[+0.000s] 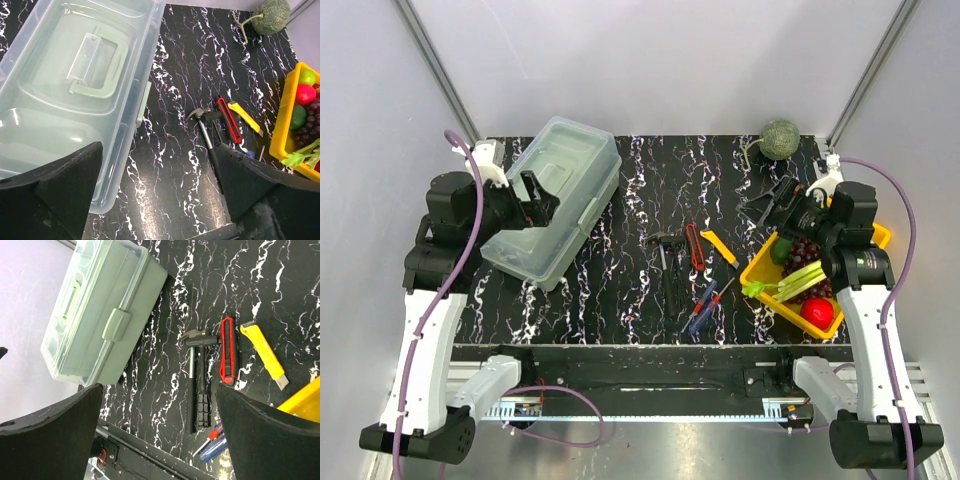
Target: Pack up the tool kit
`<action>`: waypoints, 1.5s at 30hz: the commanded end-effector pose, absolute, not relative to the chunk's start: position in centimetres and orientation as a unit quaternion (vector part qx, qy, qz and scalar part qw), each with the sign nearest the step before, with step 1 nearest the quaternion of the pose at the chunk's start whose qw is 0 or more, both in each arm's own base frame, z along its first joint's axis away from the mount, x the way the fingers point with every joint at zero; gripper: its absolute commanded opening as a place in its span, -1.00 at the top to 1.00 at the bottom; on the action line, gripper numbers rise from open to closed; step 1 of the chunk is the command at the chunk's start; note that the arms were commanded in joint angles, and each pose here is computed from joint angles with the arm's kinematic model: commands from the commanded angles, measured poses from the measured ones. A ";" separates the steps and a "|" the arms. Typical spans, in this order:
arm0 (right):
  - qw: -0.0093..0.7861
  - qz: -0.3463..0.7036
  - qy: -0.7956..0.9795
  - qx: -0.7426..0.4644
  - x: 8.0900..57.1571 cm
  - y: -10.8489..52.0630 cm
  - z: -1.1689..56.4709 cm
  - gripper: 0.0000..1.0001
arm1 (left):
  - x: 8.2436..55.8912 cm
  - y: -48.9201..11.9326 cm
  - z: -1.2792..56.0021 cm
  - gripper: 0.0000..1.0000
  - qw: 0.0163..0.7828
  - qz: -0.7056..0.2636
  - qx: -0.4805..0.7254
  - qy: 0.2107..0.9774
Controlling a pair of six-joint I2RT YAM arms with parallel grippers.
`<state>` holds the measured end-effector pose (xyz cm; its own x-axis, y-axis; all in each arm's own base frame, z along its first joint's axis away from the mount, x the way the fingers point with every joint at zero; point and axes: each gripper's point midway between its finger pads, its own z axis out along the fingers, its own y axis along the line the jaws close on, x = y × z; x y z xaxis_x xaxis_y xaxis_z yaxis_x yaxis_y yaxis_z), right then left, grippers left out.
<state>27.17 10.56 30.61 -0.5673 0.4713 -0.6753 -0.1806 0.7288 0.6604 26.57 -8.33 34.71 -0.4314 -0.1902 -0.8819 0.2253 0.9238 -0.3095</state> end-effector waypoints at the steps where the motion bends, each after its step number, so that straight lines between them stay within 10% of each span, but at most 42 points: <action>1: 0.468 0.377 0.796 0.074 28.1 11.1 31.4 -0.99 | 28.0 -7.4 36.3 -0.98 0.571 -0.167 0.013 0.804; 12: 0.440 0.409 0.799 0.028 28.5 16.8 29.4 -0.99 | 34.2 1.8 34.1 -0.98 0.553 0.009 -0.149 0.819; 27: 0.403 0.407 0.820 -0.026 30.3 27.0 24.6 -0.84 | 44.9 5.0 30.7 -0.98 0.549 -0.191 -0.083 0.810; 45: 0.374 0.470 0.799 -0.019 31.3 32.1 22.3 -0.86 | 41.0 1.4 23.9 -0.98 0.459 -0.300 -0.182 0.816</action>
<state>30.49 30.66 20.99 -0.7421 0.2701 -0.6135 -0.3544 0.6187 0.7011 43.35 3.41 23.15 -0.4997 -0.5067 -0.7025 -0.0138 0.8156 -0.5784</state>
